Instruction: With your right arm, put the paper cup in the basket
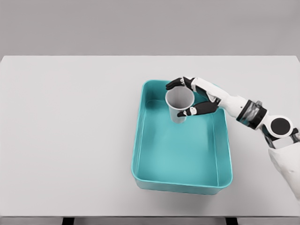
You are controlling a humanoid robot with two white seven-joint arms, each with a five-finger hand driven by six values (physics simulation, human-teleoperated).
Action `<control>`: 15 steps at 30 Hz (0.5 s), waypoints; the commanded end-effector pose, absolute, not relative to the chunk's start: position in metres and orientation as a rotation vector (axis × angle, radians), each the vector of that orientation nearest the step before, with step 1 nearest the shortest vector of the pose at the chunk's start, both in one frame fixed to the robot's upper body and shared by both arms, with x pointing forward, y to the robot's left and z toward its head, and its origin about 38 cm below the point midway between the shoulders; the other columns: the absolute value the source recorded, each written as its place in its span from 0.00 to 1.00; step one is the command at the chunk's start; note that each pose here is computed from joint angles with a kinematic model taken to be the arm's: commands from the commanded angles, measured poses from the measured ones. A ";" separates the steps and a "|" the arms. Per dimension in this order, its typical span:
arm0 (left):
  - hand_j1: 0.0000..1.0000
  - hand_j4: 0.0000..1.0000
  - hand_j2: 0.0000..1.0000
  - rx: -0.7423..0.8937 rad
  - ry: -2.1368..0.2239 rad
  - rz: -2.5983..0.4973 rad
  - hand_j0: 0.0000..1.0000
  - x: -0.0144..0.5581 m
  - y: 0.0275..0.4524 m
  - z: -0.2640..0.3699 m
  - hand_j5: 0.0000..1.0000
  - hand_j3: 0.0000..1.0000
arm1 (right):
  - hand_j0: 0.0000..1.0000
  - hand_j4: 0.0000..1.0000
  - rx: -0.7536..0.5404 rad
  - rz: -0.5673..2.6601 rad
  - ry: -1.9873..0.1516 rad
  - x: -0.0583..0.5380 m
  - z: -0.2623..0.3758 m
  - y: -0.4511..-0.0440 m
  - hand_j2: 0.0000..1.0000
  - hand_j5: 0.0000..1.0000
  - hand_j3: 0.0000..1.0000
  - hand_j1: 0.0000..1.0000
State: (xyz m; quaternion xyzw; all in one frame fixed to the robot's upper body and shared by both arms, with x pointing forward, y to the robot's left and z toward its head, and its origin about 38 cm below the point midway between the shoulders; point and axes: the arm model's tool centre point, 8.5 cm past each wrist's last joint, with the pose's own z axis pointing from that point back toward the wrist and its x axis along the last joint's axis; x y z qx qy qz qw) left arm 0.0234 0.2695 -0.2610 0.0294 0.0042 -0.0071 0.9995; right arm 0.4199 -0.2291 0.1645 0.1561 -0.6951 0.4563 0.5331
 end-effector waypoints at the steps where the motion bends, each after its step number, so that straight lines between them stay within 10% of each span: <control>1: 1.00 1.00 1.00 0.059 0.007 -0.015 1.00 0.024 0.270 -0.261 1.00 1.00 | 0.72 0.72 0.384 1.082 -1.654 0.420 0.160 -0.225 0.72 0.72 0.72 0.72; 15: 1.00 1.00 1.00 0.059 0.009 -0.015 1.00 0.023 0.270 -0.261 1.00 1.00 | 0.72 0.72 0.390 1.085 -1.630 0.413 0.144 -0.223 0.72 0.72 0.72 0.72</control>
